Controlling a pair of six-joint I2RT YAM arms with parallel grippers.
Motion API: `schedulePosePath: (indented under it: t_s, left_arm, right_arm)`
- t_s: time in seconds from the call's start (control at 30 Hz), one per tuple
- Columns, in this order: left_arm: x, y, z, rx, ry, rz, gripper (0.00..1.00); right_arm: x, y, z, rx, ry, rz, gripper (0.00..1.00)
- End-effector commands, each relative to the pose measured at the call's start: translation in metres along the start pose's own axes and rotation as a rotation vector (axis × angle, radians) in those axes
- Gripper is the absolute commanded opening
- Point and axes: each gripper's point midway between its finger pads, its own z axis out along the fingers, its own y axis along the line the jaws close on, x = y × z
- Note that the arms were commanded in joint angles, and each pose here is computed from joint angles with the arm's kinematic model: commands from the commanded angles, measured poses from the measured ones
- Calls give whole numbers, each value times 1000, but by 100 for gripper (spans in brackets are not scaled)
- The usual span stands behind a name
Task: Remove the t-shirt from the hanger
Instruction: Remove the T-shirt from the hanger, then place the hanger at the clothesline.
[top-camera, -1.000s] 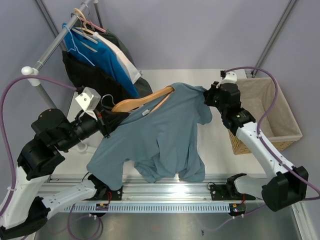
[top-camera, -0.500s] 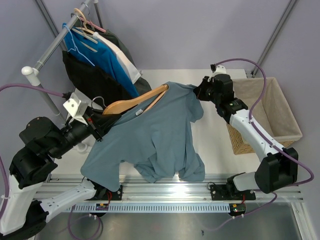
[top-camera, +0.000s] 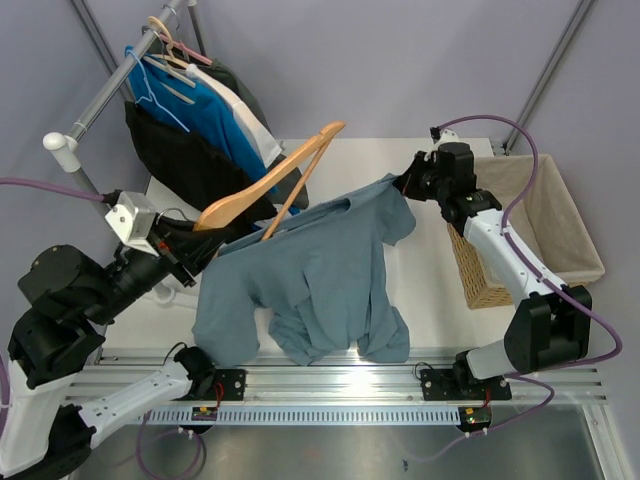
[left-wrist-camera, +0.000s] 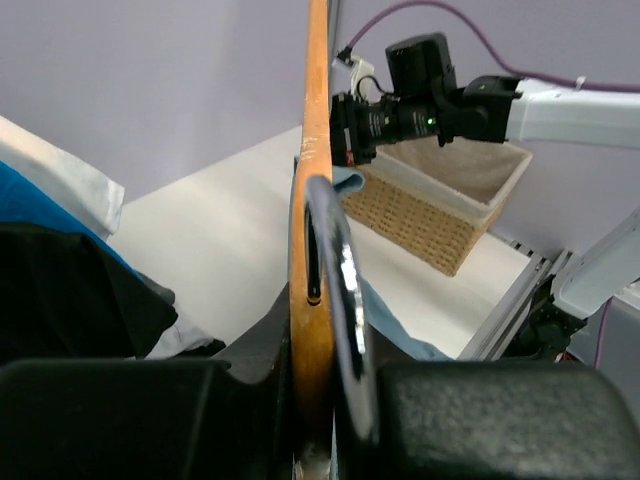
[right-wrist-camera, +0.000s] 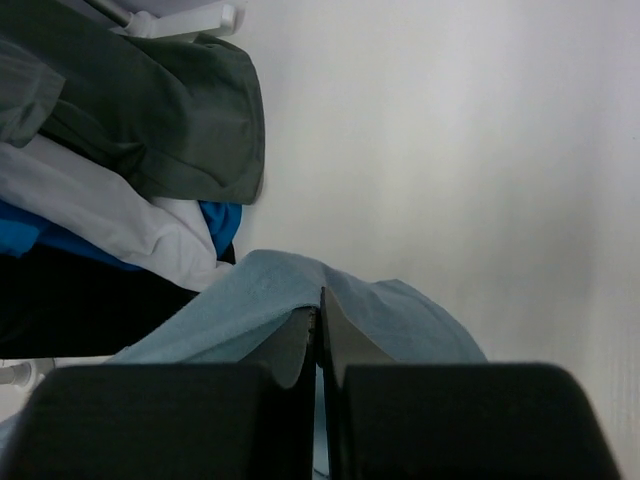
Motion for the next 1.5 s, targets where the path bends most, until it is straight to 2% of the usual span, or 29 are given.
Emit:
schedulePosePath:
  t_s: [0.0, 0.2, 0.27, 0.3, 0.33, 0.43, 0.5, 0.53, 0.67, 0.7, 0.77, 0.87, 1.0, 1.13, 1.3, 1.43, 1.47]
  left_arm:
    - [-77, -12, -36, 35, -288, -7, 0]
    - [-75, -16, -19, 60, -277, -38, 0]
    - [-80, -16, -12, 69, -330, -48, 0]
    - [-79, -15, -5, 70, -366, -58, 0]
    - [-80, -15, -1, 73, -386, -63, 0]
    - [-86, -12, 18, 64, -428, -90, 0]
    - [-89, -13, 33, 76, -417, -102, 0]
    - [-85, -13, 53, 76, -381, -114, 0]
    - [-101, -13, 75, 86, -428, -128, 0]
    - [-104, -13, 76, 84, -441, -129, 0]
    - [-119, -15, 78, 90, -463, -115, 0]
    - [-128, -19, 79, 104, -439, -109, 0]
    - [-144, -25, 66, 131, -488, -114, 0]
    - [-146, -36, 55, 187, -488, -104, 0]
    - [-129, -41, 55, 213, -405, -89, 0]
    - [-91, -32, 58, 177, -339, -84, 0]
    - [-83, -32, 59, 179, -323, -85, 0]
  right_arm:
    - [-22, -37, 0, 137, -60, 22, 0]
    - [-22, -27, 2, 78, -61, 15, 0]
    - [-24, -10, -1, -6, -57, 17, 0]
    - [-16, 10, -4, -124, -18, 18, 0]
    - [-21, 26, -6, -204, -30, 14, 0]
    - [-20, 50, -15, -330, -27, 44, 0]
    - [-27, 54, -18, -336, -40, 42, 0]
    - [-25, 52, -17, -322, -22, 41, 0]
    - [-38, 41, -4, -241, -9, 10, 0]
    - [-52, 38, -3, -204, -41, 7, 0]
    - [-55, 21, 2, -141, -26, 31, 0]
    - [-70, 7, 1, -107, -46, 87, 0]
    - [-91, -16, -6, 23, -129, 87, 0]
    - [-114, -6, -22, 30, -168, 60, 0]
    - [-154, 27, -55, -47, -243, 20, 0]
    - [-146, 43, -67, -121, -195, 14, 0]
    - [-128, 38, -59, -125, -154, 28, 0]
